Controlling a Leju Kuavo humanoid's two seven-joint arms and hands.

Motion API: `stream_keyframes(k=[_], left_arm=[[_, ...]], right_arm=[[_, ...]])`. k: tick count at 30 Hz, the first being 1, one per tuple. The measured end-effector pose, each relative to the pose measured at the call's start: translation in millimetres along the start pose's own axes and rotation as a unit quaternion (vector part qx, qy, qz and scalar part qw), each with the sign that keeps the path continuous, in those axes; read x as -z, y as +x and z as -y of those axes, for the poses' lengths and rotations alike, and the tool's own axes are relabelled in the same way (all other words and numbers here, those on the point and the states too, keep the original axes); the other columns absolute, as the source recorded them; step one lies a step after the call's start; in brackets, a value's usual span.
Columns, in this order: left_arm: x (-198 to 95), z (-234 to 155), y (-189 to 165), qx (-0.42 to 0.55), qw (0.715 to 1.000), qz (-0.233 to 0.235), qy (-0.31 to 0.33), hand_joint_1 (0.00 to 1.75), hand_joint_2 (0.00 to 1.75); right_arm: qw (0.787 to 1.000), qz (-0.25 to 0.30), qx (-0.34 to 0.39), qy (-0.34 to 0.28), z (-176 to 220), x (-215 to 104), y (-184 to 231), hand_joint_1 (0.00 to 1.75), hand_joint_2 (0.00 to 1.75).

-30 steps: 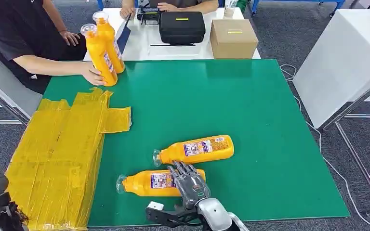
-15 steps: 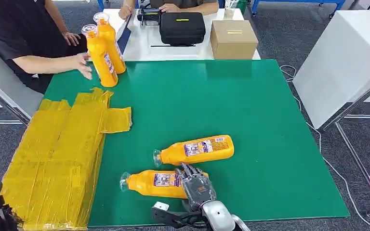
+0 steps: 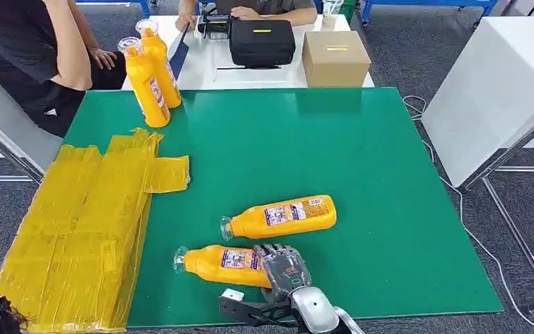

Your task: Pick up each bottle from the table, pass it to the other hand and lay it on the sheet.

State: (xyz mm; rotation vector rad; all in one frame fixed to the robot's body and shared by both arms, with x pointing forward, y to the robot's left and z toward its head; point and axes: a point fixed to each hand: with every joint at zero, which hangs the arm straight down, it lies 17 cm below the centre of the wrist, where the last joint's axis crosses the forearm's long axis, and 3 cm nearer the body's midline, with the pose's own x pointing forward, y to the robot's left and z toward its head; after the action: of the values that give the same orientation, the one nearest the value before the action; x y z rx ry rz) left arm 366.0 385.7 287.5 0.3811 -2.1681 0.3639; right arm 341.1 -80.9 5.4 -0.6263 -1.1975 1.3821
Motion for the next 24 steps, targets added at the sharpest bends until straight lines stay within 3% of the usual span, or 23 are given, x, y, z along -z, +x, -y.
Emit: stream_keyframes(k=[10,11,12,24], left_arm=[[13,-4,-1,-0.013,1.0,0.013,0.012,0.0,0.0],[13,-4,-2,-0.014,1.0,0.012,0.013,0.0,0.0],[14,-4,-1,-0.015,1.0,0.013,0.014,0.0,0.0],[18,-8,-8,-0.014,1.0,0.014,0.023,0.0,0.0]], right_arm=[[0.999,-0.026,-0.015,0.039,-22,-2,-21,0.0,1.75],[0.999,-0.027,-0.016,0.04,-22,-1,-22,0.37,1.75],[0.999,-0.028,-0.017,0.04,-22,-1,-23,1.75,1.75],[0.999,-0.019,-0.018,0.042,-21,5,-25,1.75,1.75]])
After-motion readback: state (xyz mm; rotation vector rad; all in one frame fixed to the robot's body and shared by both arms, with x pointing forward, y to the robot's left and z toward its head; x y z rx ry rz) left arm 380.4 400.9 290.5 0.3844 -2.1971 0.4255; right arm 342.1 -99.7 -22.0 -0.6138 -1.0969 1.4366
